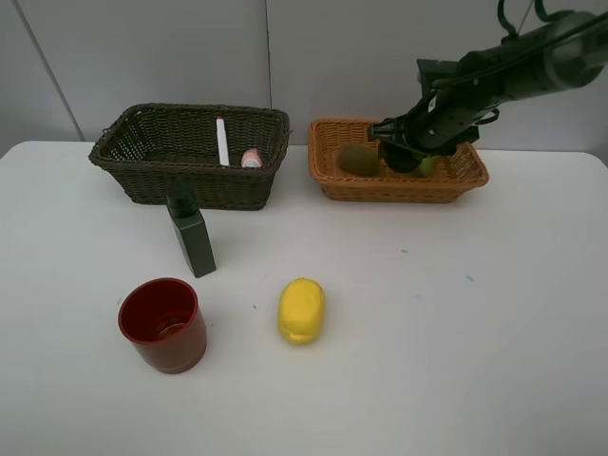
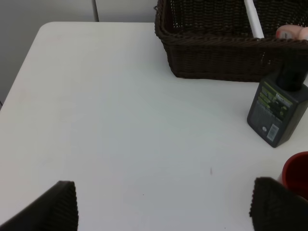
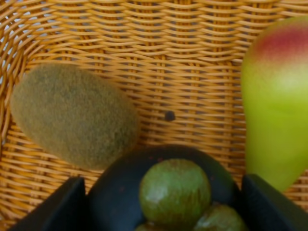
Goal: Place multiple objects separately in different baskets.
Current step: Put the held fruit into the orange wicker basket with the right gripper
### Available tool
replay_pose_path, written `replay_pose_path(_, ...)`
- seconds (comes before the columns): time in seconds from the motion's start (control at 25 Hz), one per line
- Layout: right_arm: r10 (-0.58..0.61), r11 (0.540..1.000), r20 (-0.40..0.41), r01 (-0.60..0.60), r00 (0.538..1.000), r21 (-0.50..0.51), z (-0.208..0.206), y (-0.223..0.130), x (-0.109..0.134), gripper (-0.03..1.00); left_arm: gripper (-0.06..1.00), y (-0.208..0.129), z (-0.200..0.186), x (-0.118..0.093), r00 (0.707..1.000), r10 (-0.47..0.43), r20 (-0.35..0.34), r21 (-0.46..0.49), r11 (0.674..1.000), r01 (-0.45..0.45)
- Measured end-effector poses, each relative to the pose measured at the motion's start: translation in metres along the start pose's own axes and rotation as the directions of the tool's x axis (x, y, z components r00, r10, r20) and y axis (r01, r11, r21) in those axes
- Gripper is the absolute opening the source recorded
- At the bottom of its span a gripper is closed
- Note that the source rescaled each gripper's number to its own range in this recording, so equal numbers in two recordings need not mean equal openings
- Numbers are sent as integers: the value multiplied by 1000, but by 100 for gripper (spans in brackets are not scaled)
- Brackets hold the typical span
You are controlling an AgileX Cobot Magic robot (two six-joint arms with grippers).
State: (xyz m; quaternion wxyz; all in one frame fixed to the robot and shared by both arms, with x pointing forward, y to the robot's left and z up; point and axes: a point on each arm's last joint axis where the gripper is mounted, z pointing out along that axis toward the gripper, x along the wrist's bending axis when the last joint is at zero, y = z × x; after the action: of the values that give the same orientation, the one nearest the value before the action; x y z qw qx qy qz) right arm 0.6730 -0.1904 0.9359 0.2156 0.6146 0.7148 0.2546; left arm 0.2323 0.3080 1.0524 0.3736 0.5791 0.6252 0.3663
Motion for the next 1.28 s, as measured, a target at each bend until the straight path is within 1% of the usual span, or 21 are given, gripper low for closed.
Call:
replay_pose_path(0.24,2,1000,-7,-2,1000,-21,0,2,1,64,93,0,0,0,1000,0,0,0,1000,0)
replay_pose_path(0.6,-5,1000,-10,5,1000,-25,0,2,3,64,93,0,0,0,1000,0,0,0,1000,0)
replay_pose_path(0.64,-12,1000,-11,12,1000,-26,0,2,4,67,93,0,0,0,1000,0,0,0,1000,0)
replay_pose_path(0.72,-18,999,-15,18,1000,-33,0,2,6,86,93,0,0,0,1000,0,0,0,1000,0)
replay_pose_path(0.76,-19,999,-17,19,1000,-35,0,2,7,91,93,0,0,0,1000,0,0,0,1000,0)
replay_pose_path(0.8,-22,999,-19,21,1000,-35,0,2,8,95,93,0,0,0,1000,0,0,0,1000,0)
replay_pose_path(0.88,-24,999,-22,24,999,-34,0,2,11,98,93,0,0,0,1000,0,0,0,1000,0)
replay_pose_path(1.0,-27,999,-26,26,999,-35,0,2,13,100,93,0,0,0,1000,0,0,0,1000,0)
replay_pose_path(1.16,-30,999,-31,29,999,-27,-1,1,17,100,93,0,0,0,1000,0,0,0,1000,0)
replay_pose_path(1.28,-23,1000,-33,23,999,-3,-3,-1,20,100,93,0,0,0,1000,0,0,0,1000,0)
